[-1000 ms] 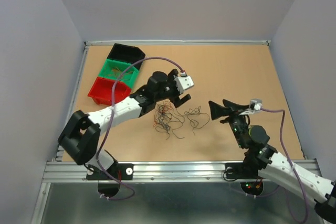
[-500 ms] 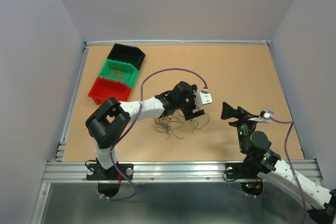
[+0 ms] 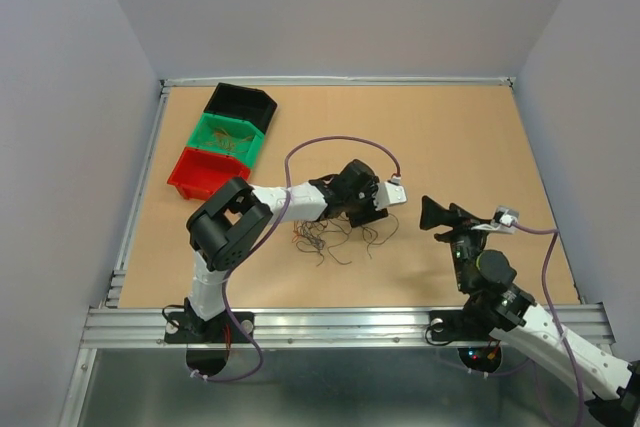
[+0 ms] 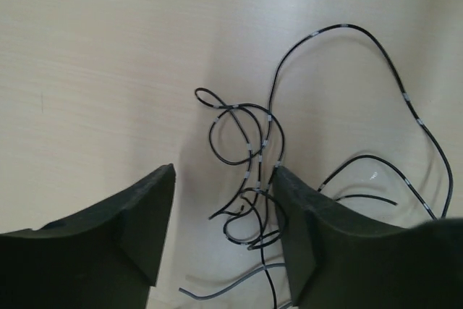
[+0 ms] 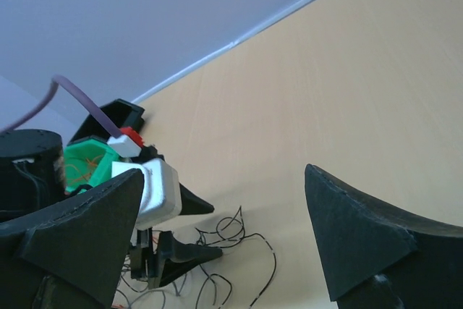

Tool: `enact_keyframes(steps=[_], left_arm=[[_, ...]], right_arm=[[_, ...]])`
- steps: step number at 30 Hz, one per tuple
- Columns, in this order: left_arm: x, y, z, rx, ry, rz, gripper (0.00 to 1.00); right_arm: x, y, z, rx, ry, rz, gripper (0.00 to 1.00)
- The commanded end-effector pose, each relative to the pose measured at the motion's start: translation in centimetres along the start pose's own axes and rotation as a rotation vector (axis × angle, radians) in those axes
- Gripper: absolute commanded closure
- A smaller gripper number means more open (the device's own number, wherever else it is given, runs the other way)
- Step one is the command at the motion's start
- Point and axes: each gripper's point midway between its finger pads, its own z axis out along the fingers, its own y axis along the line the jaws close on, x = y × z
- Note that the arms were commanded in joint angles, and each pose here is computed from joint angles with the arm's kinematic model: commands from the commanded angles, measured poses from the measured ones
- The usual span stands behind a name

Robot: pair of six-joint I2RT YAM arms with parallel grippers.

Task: Untangle the cables

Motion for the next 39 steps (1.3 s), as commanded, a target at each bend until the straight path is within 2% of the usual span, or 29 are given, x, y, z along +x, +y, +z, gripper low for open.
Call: enact_keyframes(steps=[1,3,5,6,7,10,15,19,26,30,33,35,39], left_arm=[[-0.4,0.2,-0.6,-0.007,0.014,0.030,0.43],[-0.4,0.0,-0.8,-0.001,0.011,0.034,0.51],[-0.5,-0.3,-0.9,0.014,0.005,0.032,0.64],[-0.6,-0.3,-0.9,0.015,0.003,0.022,0.74],[-1.0,0.2,-1.0,-0.007,0.001,0.012,1.00],[-1.5,1.5,-1.6,-0.035,-0.021,-0.030,1.00],[-5.1,7.0,-6.8,-0.161,-0.233,-0.190,1.00],[-6.0,12.1,-14.3,-0.254,-0.436,-0.290,1.00],[-6.0,15.5,-26.1,-0.360,-0.676,-0.345,1.00],[-3.4,19.0,-32.3,-0.612,-0.744,-0.458,1.00],[-2.6,19.2,-35.0,-0.704,-0.794,-0.477,1.00],[-2.5,18.4,-35.8,-0.707,-0.816,-0.441,1.00],[-4.2,15.4,-35.7,-0.575,-0.861,-0.354,1.00]], right_arm=[[-1.3,0.6,-0.2,-0.024,-0.036,0.034,0.04],[-1.4,0.5,-0.3,-0.029,-0.043,0.036,0.05],[-1.4,0.6,-0.3,-0.032,-0.042,0.036,0.05],[-1.4,0.6,-0.3,-0.034,-0.042,0.036,0.05],[-1.3,0.7,-0.3,-0.038,-0.039,0.038,0.05],[-1.2,0.7,-0.3,-0.038,-0.034,0.039,0.07],[-1.1,0.7,-0.3,-0.037,-0.034,0.040,0.07],[-1.2,0.6,-0.3,-0.036,-0.036,0.039,0.07],[-0.9,0.9,-0.3,-0.050,-0.027,0.039,0.08],[-0.8,1.2,-0.2,-0.062,-0.023,0.041,0.09],[-0.6,1.3,-0.2,-0.067,-0.018,0.037,0.09],[-0.3,1.8,-0.2,-0.098,-0.010,0.032,0.09],[2.1,5.2,-1.0,-0.334,0.061,-0.080,0.10]])
